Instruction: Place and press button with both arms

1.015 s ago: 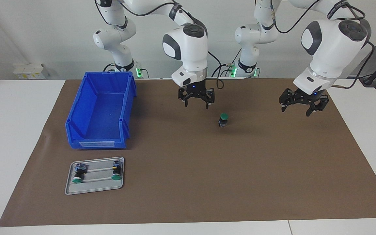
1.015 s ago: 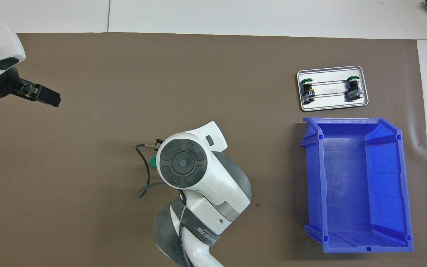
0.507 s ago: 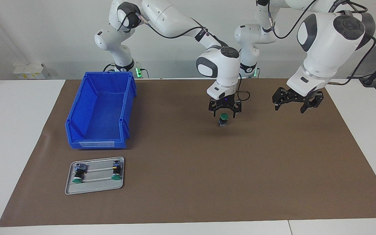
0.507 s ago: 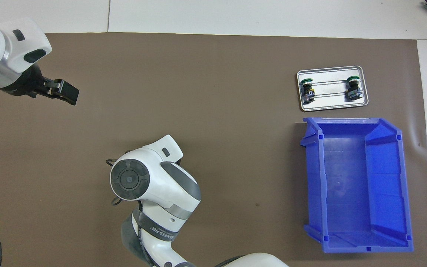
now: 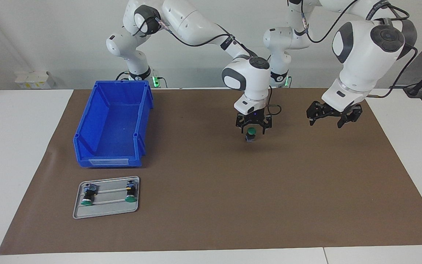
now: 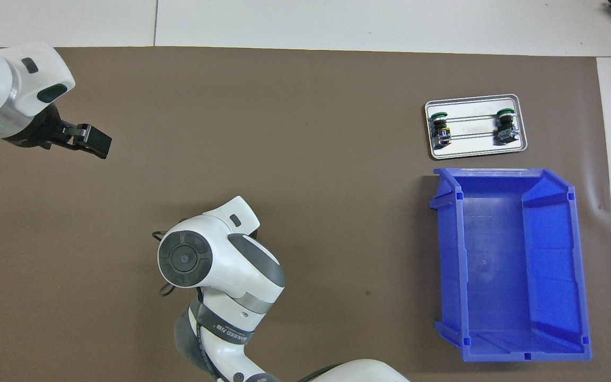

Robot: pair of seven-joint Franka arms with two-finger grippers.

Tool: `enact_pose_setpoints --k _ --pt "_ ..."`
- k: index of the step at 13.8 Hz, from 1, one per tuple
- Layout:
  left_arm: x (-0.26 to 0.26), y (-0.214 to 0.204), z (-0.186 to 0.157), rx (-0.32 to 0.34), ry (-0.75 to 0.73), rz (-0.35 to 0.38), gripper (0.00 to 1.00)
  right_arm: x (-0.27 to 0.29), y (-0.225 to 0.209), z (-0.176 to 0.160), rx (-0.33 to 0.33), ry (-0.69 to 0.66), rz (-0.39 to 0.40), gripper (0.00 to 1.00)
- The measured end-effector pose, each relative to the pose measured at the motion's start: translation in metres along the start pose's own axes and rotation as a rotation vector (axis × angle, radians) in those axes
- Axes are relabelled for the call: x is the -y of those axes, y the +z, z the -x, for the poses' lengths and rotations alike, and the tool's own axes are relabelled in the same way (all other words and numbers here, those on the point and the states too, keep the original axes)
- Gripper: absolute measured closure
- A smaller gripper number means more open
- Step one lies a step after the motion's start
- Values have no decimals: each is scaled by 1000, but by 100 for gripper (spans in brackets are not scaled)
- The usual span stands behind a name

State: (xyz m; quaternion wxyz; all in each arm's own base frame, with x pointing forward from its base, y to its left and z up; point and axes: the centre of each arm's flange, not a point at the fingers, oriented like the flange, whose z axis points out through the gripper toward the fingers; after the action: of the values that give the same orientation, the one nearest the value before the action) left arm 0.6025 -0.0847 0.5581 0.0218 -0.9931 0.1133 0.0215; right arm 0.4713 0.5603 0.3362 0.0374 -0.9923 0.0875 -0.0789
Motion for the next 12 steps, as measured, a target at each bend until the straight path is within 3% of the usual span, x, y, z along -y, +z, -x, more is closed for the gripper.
enact_pose_setpoints --k 1,2,4,7,10,12 --pt "0 3 2 2 -2 -1 0 -1 3 2 3 -2 5 11" --pt "1 5 3 1 -4 -1 0 -1 4 3 4 -4 7 11" --pt "6 6 4 1 -18 -1 0 0 4 4 4 -5 6 26" --pt "19 6 7 2 -39 -1 0 0 4 4 4 -5 7 29" --pt "18 10 13 14 -41 -2 0 -1 4 3 4 -9 7 61" --pt "17 11 15 10 -42 -3 0 -2 4 0 3 -4 7 63"
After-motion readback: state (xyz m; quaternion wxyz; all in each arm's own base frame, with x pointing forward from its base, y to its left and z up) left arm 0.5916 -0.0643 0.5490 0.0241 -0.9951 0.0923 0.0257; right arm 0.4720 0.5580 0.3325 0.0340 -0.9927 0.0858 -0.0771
